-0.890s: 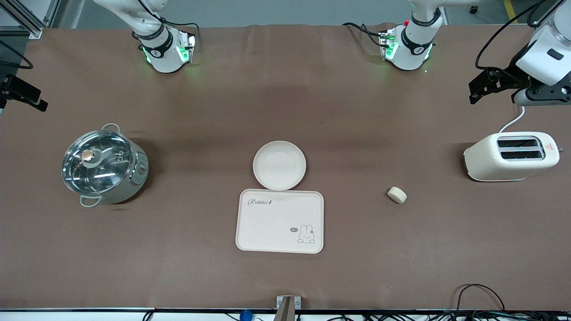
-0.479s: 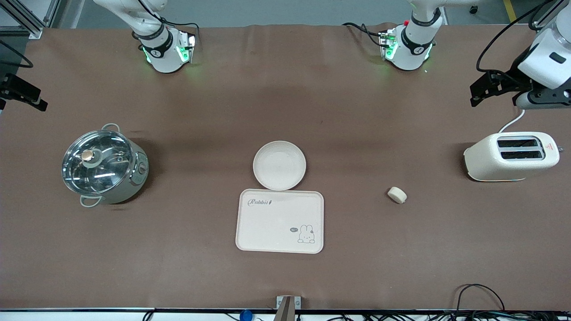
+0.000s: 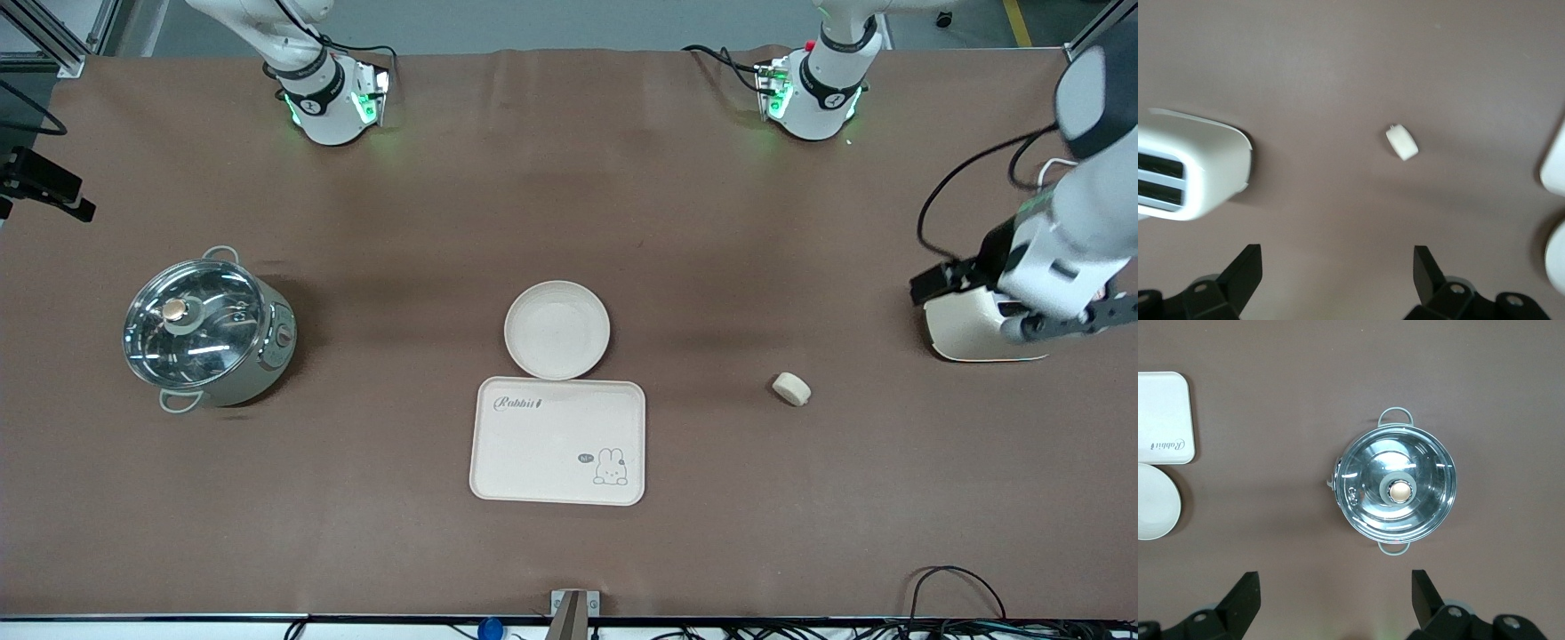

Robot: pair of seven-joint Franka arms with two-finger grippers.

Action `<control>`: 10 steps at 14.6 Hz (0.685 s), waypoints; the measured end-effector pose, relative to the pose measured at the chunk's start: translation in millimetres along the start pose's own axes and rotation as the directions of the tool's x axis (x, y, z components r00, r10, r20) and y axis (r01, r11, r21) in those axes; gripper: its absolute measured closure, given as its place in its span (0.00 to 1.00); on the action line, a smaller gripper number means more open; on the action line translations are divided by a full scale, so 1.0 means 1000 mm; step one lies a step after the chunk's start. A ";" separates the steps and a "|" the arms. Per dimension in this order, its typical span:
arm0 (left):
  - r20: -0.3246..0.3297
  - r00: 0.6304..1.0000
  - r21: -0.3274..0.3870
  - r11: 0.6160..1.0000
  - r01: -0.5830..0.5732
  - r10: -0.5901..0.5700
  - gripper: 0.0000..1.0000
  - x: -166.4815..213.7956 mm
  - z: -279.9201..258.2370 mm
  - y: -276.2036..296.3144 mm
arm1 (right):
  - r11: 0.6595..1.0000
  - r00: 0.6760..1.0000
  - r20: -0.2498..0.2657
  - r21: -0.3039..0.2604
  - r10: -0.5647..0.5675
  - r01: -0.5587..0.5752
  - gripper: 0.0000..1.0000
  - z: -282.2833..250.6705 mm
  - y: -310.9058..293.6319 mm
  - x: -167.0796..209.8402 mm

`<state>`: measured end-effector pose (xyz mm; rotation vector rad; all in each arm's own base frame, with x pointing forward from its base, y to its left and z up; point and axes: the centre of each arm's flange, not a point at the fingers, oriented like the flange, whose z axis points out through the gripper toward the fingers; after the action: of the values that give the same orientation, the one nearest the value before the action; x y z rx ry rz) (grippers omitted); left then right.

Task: Place bun in plate and plate on tray
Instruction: 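Reach the left gripper down toward the cream bun beside the toaster, then grasp the bun with the left gripper while the right gripper moves out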

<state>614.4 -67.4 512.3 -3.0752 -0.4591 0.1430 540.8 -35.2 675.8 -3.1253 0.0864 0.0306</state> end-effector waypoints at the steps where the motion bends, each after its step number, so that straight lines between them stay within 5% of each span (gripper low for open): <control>1: 0.014 0.998 0.003 0.998 0.066 -0.066 0.00 0.011 0.024 0.007 | 1.000 1.000 -0.003 0.000 -0.002 0.002 0.00 0.000 -0.001 0.000; 5: 0.044 0.958 0.011 0.959 0.285 -0.285 0.00 0.040 0.127 0.031 | 1.000 1.000 -0.021 0.002 -0.019 0.019 0.00 0.003 -0.010 0.007; 10: 0.051 0.873 0.004 0.874 0.486 -0.486 0.00 0.053 0.218 0.062 | 0.995 0.997 0.037 0.073 -0.073 0.071 0.00 0.058 -0.045 0.040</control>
<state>662.0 -107.4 288.0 -2.8516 -1.2161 0.2016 582.0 8.7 617.7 -3.0519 -0.0250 0.0862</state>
